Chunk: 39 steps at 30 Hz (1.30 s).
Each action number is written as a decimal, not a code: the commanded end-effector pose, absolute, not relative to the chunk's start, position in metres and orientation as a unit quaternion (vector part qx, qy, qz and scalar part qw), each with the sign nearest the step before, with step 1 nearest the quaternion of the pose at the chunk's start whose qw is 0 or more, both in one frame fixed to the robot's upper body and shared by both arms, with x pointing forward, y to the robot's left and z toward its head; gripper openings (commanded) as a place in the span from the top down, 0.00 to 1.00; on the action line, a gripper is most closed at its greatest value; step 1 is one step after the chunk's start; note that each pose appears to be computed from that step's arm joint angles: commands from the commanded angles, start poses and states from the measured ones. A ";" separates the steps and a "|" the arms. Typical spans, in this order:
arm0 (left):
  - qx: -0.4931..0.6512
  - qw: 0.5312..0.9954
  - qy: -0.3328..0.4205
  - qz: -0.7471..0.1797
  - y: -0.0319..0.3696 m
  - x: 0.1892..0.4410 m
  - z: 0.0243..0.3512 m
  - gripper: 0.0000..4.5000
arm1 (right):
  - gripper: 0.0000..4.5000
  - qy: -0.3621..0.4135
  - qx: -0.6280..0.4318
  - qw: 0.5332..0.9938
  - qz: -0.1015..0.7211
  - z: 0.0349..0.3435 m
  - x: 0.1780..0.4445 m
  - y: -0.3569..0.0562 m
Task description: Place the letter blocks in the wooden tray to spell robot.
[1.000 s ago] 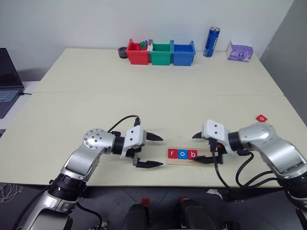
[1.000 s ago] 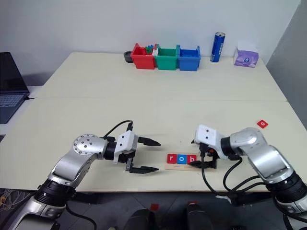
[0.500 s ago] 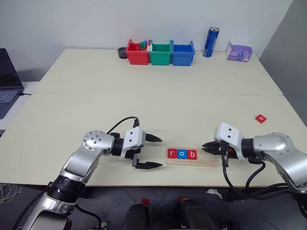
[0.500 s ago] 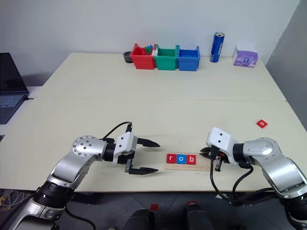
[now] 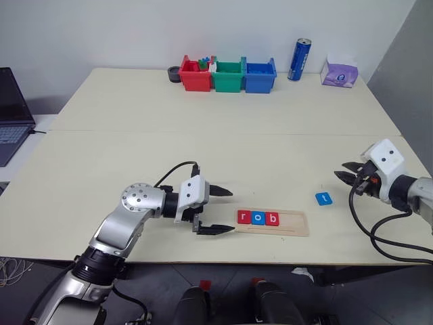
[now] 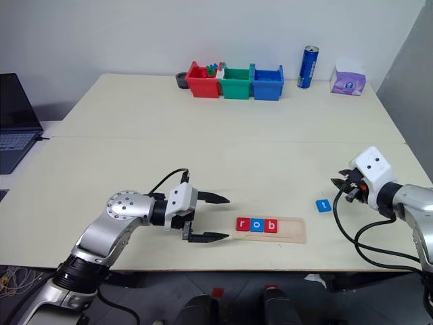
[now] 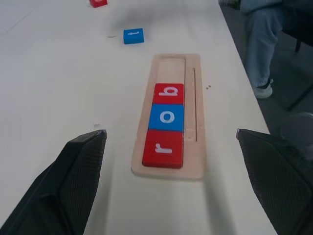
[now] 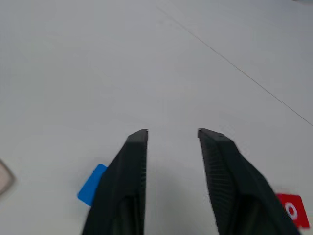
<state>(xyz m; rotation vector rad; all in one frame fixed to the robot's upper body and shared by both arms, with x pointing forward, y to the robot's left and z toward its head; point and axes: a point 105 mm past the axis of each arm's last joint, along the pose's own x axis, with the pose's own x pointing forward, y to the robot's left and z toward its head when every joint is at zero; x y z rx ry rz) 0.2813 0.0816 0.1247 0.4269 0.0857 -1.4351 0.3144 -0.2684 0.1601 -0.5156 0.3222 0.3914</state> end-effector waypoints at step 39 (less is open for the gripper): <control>0.183 0.750 0.019 -0.635 0.042 0.267 0.156 0.00 | 0.23 0.327 -0.204 0.922 0.048 0.136 0.390 -0.371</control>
